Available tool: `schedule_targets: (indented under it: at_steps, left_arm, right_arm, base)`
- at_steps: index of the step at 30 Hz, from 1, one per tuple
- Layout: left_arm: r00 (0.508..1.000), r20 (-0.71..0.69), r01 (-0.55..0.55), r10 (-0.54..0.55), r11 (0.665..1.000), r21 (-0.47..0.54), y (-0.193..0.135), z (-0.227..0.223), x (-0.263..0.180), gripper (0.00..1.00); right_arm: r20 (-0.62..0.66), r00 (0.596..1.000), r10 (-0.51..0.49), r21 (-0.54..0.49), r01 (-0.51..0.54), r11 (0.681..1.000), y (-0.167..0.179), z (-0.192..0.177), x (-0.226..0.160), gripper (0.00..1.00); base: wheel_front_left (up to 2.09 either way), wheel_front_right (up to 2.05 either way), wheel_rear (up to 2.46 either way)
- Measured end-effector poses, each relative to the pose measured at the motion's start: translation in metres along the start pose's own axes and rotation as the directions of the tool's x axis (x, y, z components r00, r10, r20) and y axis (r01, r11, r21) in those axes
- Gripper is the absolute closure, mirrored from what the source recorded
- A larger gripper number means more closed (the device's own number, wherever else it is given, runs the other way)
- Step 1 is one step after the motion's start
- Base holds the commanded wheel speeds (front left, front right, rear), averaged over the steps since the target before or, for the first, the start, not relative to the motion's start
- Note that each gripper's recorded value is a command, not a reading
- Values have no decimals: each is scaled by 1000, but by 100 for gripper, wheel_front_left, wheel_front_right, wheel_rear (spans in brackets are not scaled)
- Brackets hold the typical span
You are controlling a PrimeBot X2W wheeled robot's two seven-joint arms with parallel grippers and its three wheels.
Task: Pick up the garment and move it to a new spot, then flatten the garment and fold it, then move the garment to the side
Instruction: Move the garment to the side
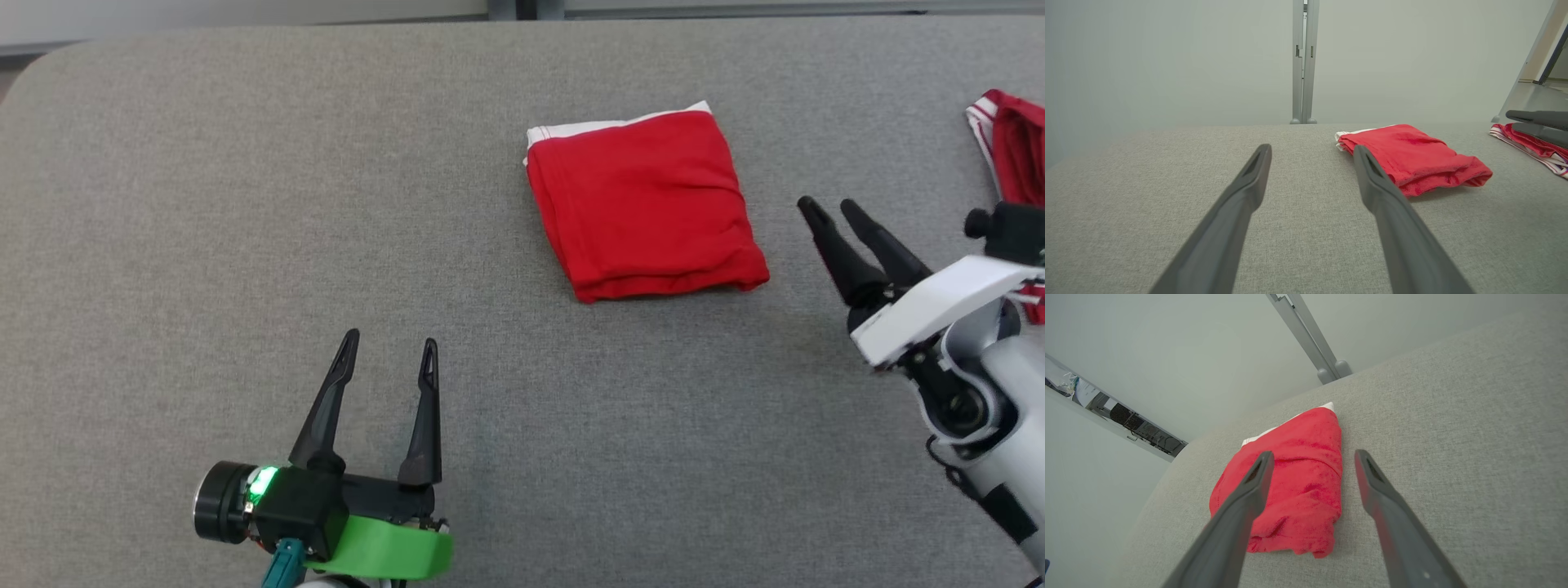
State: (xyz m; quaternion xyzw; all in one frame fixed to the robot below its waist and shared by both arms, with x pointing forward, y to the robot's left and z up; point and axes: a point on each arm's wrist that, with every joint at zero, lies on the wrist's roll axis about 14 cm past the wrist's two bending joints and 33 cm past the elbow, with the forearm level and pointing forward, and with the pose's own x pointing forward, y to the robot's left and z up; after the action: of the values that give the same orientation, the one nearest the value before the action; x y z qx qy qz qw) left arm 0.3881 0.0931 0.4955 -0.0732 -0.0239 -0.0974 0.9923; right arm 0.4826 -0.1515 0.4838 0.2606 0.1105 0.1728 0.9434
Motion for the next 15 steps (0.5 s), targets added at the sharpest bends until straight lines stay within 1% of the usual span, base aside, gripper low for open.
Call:
schedule_targets:
  at_steps: [2, 4, 6, 9, 12, 15]
  left_arm:
    - [1000, -13, 2, -2, 1000, -4, 0, -6, 4, 0]
    - [1000, -22, 4, -4, 1000, -10, 0, -10, 8, 0]
    - [1000, -26, 5, -5, 1000, -15, 1, -12, 11, 0]
    - [999, -37, -5, 5, 1000, -17, 5, -17, 15, 0]
    - [998, -55, -21, 20, 1000, -18, 9, -24, 15, 0]
    - [998, -64, -27, 26, 1000, -15, 11, -27, 17, 0]
  right_arm:
    - [-66, 998, -20, 73, 25, 997, -14, -3, 9, 0]
    - [-131, 991, -28, 124, 44, 991, -23, -10, 16, 0]
    - [-184, 983, -26, 177, 59, 982, -29, -17, 23, 0]
    - [-252, 968, -2, 269, 72, 960, -31, -29, 37, 0]
    - [-310, 951, 14, 304, 85, 949, -33, -43, 47, 0]
    - [-334, 942, 18, 333, 100, 938, -36, -52, 58, 0]
  base:
    - [0, 0, 0]
    - [0, 0, 0]
    - [0, 0, 0]
    - [0, 0, 0]
    - [0, 0, 0]
    - [0, 0, 0]
